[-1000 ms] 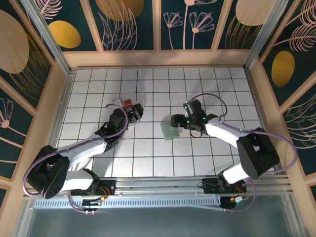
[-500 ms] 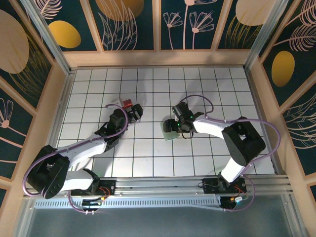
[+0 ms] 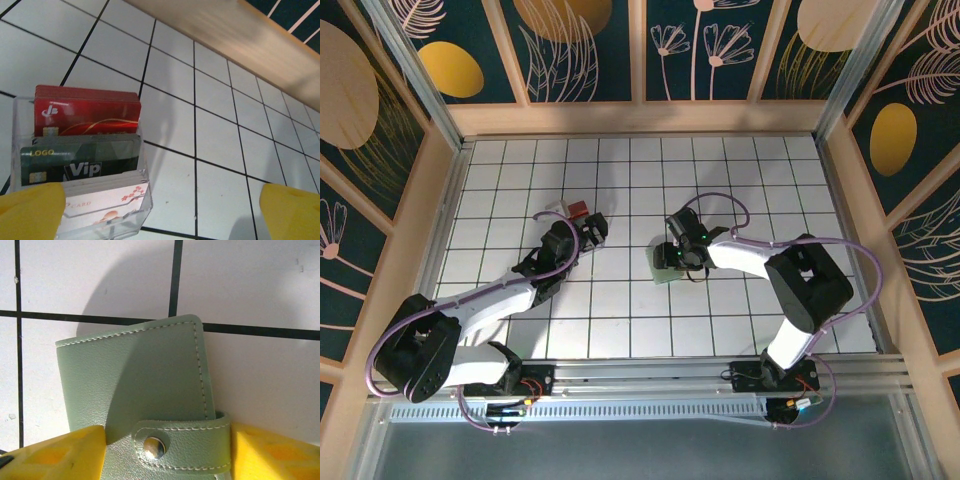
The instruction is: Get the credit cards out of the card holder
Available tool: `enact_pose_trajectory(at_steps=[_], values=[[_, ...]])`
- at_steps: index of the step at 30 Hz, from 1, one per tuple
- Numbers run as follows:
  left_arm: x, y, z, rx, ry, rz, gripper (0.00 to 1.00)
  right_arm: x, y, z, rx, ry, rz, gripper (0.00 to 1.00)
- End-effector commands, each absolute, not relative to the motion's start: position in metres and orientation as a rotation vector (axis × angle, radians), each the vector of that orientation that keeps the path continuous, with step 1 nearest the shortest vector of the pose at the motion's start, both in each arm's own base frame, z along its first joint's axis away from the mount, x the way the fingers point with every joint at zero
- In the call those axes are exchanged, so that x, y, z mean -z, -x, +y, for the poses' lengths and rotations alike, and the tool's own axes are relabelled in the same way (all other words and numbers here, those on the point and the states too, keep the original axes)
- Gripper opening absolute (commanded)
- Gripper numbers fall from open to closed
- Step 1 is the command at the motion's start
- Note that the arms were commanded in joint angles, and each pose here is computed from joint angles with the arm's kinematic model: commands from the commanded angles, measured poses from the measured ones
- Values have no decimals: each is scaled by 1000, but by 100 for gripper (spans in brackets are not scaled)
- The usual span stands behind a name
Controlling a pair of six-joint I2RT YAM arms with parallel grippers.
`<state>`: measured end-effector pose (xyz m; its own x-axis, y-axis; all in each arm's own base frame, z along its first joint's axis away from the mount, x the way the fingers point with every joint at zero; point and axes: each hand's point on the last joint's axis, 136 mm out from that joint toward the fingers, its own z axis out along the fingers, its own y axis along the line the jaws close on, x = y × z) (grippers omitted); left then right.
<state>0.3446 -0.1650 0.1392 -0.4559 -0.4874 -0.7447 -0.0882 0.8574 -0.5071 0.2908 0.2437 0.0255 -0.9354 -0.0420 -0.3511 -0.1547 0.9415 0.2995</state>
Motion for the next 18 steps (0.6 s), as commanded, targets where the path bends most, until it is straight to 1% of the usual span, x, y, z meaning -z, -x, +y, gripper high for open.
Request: enact_pose_trajectory(at_steps=[1, 3, 6, 10, 14, 18], values=[[-151, -346, -165, 511, 471, 2001, 99, -17, -278, 249, -502, 138, 2799, 58], [-150, -345, -166, 525, 491, 2014, 98, -20, -277, 251, -528, 135, 2790, 55], [-147, -343, -175, 566, 525, 2081, 86, -25, -276, 253, -565, 131, 2776, 53], [-136, -336, -202, 712, 501, 2178, 77, -30, -277, 253, -586, 124, 2759, 50], [-116, -324, -224, 788, 469, 2271, 73, -34, -277, 256, -630, 113, 2743, 42], [-100, -314, -234, 787, 442, 2331, 72, -39, -276, 259, -694, 115, 2723, 38]])
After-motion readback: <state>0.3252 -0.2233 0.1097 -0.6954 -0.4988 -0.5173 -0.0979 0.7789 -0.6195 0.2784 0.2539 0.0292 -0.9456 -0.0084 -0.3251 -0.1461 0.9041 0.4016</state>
